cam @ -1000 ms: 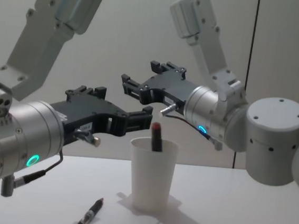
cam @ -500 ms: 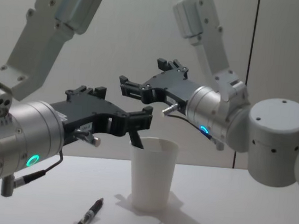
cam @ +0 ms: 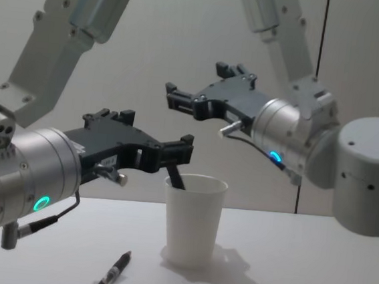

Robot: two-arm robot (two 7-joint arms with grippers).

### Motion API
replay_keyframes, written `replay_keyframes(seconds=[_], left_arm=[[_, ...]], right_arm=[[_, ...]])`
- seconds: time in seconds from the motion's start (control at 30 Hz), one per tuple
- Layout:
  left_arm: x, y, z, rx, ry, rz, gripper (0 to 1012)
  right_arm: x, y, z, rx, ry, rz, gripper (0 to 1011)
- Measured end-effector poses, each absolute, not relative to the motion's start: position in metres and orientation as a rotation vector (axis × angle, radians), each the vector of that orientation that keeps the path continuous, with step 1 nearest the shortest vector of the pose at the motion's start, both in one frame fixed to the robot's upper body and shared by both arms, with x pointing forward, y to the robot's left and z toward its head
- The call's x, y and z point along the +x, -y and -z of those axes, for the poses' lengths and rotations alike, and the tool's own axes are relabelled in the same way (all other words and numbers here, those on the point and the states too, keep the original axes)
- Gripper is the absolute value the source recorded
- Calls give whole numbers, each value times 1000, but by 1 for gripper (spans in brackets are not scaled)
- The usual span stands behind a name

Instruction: Place the pen into the pen holder.

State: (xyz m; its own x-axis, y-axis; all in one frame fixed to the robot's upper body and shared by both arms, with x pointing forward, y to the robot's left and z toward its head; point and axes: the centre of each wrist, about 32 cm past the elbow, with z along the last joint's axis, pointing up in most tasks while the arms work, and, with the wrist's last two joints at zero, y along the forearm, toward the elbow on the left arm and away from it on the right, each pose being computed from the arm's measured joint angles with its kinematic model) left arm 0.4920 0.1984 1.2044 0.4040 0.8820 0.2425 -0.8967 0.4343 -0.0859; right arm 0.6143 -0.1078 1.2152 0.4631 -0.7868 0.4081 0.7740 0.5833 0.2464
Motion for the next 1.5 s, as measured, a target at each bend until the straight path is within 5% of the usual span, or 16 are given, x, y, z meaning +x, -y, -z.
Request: replay_keyframes(seconds=[1.5], left_arm=[[492,-198,-1204,61,268,-1124,1000]], right_arm=[[489,143,-1228,-65,367,1345,1002]])
